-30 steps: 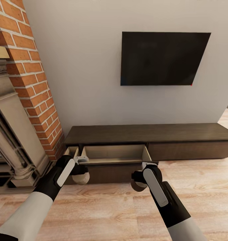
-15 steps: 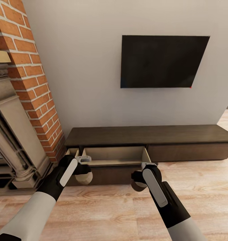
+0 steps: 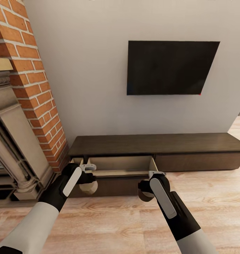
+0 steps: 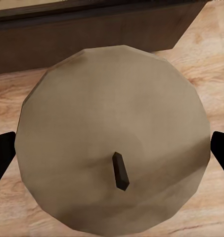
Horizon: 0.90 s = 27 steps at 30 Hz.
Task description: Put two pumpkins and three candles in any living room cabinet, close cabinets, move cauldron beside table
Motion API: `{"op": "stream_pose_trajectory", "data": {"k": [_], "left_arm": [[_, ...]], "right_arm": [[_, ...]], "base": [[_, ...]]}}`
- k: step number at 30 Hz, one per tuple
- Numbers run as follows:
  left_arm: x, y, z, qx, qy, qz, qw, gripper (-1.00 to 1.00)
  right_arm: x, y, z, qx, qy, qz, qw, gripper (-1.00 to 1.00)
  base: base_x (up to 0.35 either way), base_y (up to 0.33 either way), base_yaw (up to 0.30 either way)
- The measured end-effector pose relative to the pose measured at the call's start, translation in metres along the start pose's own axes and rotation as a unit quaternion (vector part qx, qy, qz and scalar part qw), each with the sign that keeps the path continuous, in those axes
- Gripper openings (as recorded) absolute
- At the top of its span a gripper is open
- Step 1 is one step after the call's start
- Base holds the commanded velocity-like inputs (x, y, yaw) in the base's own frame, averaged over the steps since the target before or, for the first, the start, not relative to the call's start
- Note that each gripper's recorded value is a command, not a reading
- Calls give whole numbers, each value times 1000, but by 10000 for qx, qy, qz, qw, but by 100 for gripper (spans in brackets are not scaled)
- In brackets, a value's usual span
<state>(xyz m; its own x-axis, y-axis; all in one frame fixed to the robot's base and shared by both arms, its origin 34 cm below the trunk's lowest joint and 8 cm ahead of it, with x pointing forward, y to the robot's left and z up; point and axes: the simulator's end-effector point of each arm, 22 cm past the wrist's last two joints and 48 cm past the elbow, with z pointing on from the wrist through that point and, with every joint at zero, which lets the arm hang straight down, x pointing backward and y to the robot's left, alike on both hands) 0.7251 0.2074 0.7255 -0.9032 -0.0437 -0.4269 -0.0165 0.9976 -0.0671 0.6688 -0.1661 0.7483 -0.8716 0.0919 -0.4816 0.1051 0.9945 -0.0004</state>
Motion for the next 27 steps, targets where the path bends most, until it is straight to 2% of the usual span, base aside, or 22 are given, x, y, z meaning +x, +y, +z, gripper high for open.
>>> {"op": "stream_pose_trajectory", "data": {"k": [7,14,23,27], "left_arm": [[-6,-1,-11,2,2,1,10000,-100],[-10,-27,-22,180,10,39,9998,-100],[-14,-31,-33,184,48,56,9998,-100],[-5,-32,-31,171,228,43,9996,-100]], "right_arm": [[-5,3,-11,4,-4,-61,10000,-100],[-10,3,-21,2,12,-83,10000,-100],[-17,5,-32,-35,34,-49,10000,-100],[-19,6,-36,-22,49,-60,10000,-100]], "base": [[0,0,0],[0,0,0],[0,0,0],[0,0,0]]}}
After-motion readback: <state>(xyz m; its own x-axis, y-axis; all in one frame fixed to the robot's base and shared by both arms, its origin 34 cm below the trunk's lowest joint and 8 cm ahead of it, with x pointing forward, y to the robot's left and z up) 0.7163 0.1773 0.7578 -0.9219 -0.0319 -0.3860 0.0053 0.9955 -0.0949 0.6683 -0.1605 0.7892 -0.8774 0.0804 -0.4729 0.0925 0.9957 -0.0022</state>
